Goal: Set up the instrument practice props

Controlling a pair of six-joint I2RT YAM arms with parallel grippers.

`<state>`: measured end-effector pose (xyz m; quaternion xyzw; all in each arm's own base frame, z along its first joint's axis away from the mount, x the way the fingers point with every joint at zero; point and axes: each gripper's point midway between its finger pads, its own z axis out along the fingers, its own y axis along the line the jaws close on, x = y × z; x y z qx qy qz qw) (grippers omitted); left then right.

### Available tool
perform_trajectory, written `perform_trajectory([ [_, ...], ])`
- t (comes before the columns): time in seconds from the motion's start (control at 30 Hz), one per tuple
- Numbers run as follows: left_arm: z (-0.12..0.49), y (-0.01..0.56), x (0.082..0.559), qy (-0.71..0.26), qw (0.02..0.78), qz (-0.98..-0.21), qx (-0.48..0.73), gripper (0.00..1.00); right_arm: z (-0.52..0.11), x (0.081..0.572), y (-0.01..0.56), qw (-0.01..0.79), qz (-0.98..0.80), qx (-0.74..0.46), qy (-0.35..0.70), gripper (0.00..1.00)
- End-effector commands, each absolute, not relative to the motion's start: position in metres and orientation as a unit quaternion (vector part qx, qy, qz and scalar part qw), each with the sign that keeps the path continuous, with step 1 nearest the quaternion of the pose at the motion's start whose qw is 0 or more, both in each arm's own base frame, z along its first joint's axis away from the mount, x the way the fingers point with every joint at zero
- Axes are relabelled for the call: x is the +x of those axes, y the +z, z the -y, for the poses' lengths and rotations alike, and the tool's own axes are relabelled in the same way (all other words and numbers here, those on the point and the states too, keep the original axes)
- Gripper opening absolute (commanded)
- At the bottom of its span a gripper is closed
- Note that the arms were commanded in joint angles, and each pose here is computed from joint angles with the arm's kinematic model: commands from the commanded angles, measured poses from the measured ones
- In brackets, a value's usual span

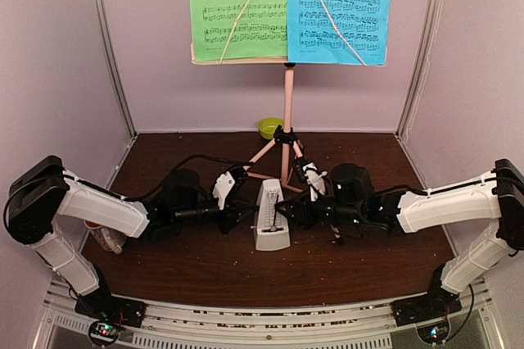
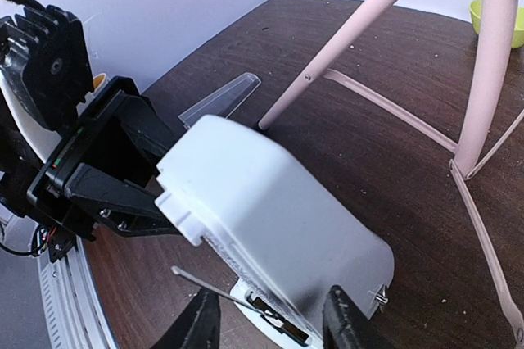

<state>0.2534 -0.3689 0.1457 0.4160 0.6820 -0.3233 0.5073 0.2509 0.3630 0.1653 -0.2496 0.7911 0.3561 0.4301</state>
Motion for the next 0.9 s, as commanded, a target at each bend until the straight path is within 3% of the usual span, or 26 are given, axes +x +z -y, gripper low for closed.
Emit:
perform_trajectory([
  [0.0, 0.374, 0.163, 0.262, -0.325, 0.535, -0.664, 0.410, 0.25, -0.360, 0.248, 0.172, 0.447, -0.787, -0.247, 0.346, 0.48],
  [0.3, 0.372, 0.163, 0.262, -0.323, 0.537, -0.665, 0.407, 0.25, -0.369, 0.244, 0.182, 0.468, -0.782, -0.247, 0.331, 0.76],
  [0.87, 0.366, 0.168, 0.262, -0.319, 0.547, -0.664, 0.399, 0.25, -0.331, 0.269, 0.189, 0.507, -0.814, -0.190, 0.212, 0.73],
])
